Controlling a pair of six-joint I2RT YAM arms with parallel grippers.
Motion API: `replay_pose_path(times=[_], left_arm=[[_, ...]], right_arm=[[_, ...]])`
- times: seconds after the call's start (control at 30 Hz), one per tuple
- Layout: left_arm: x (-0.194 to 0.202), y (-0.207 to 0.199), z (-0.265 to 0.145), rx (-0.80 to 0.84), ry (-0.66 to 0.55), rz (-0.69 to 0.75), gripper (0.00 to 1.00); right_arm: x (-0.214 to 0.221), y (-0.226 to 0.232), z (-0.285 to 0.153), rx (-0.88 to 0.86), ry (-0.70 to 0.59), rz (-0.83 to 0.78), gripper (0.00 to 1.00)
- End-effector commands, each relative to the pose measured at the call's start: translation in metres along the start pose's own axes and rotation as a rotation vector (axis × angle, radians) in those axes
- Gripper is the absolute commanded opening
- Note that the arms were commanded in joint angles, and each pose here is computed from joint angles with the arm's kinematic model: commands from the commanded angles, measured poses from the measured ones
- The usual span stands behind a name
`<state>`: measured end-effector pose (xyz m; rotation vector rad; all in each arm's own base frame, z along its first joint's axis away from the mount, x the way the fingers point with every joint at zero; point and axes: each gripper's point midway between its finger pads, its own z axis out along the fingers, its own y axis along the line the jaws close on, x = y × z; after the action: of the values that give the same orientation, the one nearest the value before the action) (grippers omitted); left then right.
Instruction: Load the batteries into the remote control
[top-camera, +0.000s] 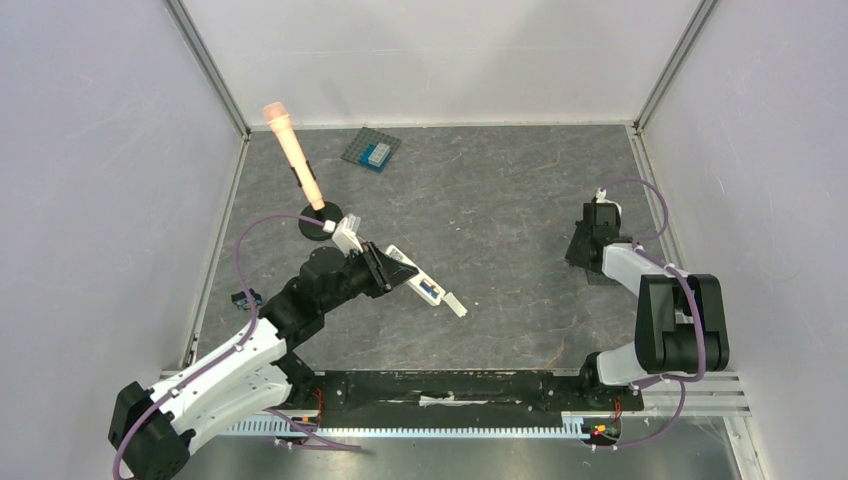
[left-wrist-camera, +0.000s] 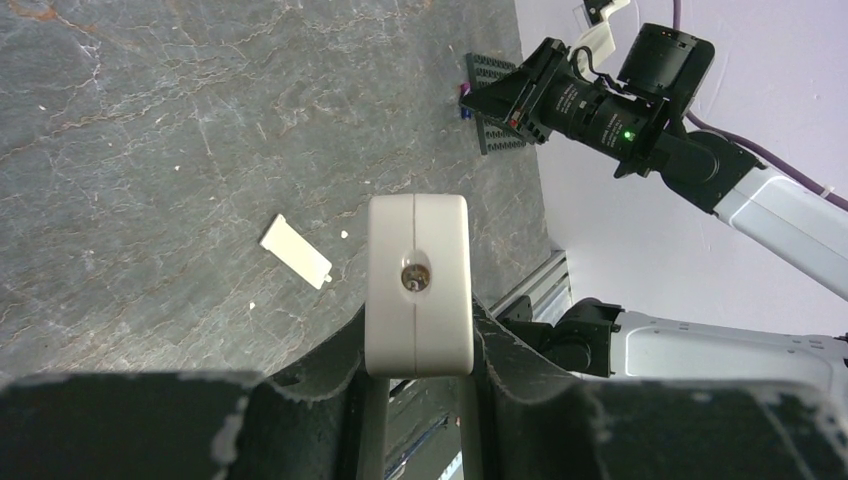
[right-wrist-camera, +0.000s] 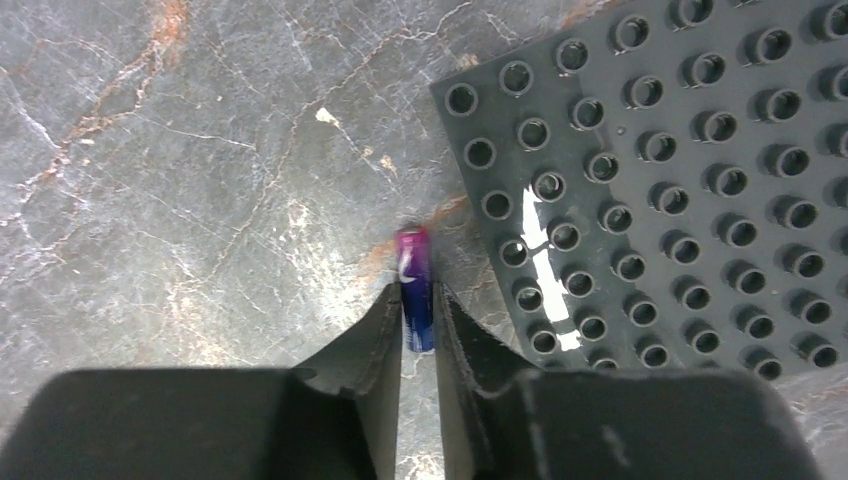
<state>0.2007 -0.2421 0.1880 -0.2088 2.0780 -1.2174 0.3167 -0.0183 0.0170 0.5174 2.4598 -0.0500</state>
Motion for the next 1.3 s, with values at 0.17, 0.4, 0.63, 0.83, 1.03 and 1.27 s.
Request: replay_pose_path(times=[0.17,0.4,0.63,0.83,1.03,1.27], left_arm=[[-0.012,-0.027,-0.001,0.088,-0.022,0.04,0.02],[-0.004,-0.027,0.004,0.103,0.032,0.061,0.02],[0.002,-0.034,0.014,0.13,0.096,0.05,0.02],[0.006,-0.05,0.02,0.195,0.174,0.06,0.02],[0.011,-0.074,0.023,0.319,0.239,0.077,0.02],[0.022,-0.099,0.019,0.49,0.34,0.12,0.02]], right_arm=[[0.006,0.011,-0.003,-0.07,0.027,0.007,0.03],[-0.012,0.093,-0.072,-0.47,-0.106,-0.092,0.0],[-0.002,0.183,-0.218,-1.135,-0.345,-0.381,0.0],[0.027,0.186,-0.345,-1.657,-0.445,-0.551,0.0],[0.053,0.174,-0.386,-1.78,-0.422,-0.716,0.0],[0.072,0.161,-0.395,-1.799,-0.404,-0.794,0.0]])
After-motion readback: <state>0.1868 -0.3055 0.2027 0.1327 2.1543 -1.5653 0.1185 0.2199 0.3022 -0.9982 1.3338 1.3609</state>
